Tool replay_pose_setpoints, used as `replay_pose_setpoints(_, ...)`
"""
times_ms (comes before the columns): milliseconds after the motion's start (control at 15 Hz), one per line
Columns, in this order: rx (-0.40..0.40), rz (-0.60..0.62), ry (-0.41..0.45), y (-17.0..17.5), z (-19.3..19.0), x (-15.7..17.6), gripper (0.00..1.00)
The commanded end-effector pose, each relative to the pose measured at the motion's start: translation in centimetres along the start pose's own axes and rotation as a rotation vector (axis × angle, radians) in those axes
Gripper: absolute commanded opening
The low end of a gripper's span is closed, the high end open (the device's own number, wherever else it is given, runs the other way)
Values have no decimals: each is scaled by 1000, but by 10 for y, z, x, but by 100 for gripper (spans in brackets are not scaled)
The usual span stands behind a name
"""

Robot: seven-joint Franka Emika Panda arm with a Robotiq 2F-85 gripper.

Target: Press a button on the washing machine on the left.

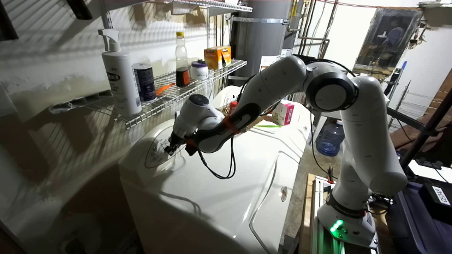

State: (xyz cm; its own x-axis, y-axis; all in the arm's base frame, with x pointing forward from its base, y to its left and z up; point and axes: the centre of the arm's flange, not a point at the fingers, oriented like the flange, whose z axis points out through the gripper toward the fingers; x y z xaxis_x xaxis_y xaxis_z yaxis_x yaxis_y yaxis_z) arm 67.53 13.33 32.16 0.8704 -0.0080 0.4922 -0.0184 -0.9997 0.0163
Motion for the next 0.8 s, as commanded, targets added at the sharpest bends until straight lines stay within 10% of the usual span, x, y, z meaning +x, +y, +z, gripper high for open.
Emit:
replay_pose_setpoints(0, 12, 14, -1, -2, 6, 9, 0)
replay_pose_setpoints(733, 5, 9, 1, -6, 19, 13, 0)
